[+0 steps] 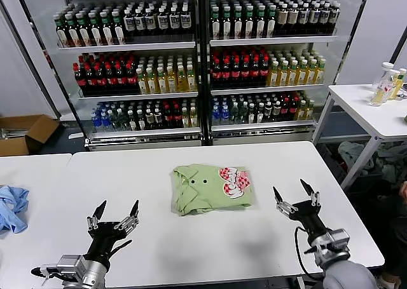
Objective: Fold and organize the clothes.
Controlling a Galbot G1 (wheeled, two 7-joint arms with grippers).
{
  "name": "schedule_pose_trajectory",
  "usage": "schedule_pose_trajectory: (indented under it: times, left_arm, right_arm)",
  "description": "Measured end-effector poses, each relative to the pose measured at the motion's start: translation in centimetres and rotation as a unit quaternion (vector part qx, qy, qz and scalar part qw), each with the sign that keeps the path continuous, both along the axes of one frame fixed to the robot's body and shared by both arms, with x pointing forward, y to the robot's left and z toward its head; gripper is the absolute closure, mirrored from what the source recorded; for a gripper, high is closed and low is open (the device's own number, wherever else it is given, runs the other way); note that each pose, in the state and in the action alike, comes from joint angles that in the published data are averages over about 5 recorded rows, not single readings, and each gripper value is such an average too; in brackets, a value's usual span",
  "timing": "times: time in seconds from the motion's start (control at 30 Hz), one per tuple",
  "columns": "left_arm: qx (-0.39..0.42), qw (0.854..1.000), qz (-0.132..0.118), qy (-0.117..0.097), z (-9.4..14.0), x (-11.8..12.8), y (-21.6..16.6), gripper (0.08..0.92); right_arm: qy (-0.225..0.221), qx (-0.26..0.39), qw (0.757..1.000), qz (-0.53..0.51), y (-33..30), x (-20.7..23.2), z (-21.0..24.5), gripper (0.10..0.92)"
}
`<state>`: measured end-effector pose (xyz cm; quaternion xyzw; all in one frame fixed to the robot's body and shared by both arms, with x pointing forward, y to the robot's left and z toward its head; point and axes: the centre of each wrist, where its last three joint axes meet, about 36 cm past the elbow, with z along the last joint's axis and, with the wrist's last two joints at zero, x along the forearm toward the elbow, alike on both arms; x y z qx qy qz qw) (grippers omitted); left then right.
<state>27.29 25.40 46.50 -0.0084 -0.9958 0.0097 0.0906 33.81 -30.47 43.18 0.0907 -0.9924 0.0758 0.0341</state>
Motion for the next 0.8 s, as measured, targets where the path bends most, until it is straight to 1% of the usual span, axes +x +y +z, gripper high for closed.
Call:
schedule_pose_trajectory:
  times: [0.13,0.3,0.8]
  left_arm:
    - [-0.002,1.0,-0.009,-0.002,0.3,-0.2,0.0,0.177]
    - [-0.006,1.0,-0.018,-0.005,0.6,-0.3,0.0,0.177]
    - [-0.01,0.999,-0.036,-0.007,0.8,-0.4,0.0,0.176]
  right_arm:
    - [-0.005,-0.005,1.0,-0.01,-0.1,-1.6,0.1,0.2]
    - [-0.004,-0.012,1.0,-0.021,-0.1,-2.5,0.0,0.199]
    - [-0.015,-0.029,0.999,-0.034,0.2,-2.4,0.4,0.2]
